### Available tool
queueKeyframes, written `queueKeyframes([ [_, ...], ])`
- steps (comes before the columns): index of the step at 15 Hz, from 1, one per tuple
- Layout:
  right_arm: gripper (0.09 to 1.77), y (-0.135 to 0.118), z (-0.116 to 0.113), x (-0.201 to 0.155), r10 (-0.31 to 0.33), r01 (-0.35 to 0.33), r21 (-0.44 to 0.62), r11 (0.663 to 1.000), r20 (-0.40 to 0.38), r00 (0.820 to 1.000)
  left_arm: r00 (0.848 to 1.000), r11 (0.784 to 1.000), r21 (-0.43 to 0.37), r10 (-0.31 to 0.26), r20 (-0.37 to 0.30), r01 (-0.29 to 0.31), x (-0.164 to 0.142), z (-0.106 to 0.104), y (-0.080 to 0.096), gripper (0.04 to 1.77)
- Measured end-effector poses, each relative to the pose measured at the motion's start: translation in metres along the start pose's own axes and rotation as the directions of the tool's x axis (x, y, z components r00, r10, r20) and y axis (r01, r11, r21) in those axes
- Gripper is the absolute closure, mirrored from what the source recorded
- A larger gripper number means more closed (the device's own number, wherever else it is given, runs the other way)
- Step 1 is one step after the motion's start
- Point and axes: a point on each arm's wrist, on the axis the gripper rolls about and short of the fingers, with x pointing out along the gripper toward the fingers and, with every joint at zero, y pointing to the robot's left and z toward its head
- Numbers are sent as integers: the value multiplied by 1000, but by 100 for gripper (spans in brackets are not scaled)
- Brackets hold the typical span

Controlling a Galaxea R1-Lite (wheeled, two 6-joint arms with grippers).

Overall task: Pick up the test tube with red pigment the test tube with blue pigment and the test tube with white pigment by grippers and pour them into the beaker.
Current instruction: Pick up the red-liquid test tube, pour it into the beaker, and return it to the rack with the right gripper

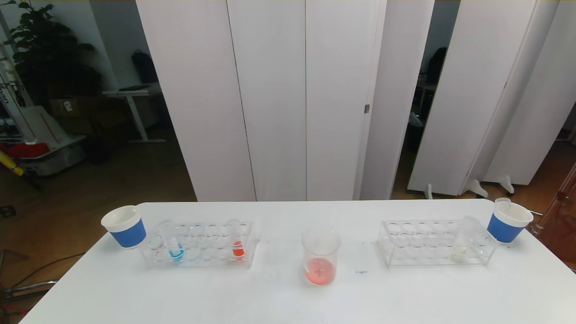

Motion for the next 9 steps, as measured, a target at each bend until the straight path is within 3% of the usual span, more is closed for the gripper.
queueKeyframes([
  [5,11,0,0,0,0,0,0,1000,0,1000,1000,999,-24,-22,-15,22,24,53,5,6],
  [9,11,0,0,0,0,0,0,1000,0,1000,1000,998,-68,-4,0,4,70,87,5,6],
])
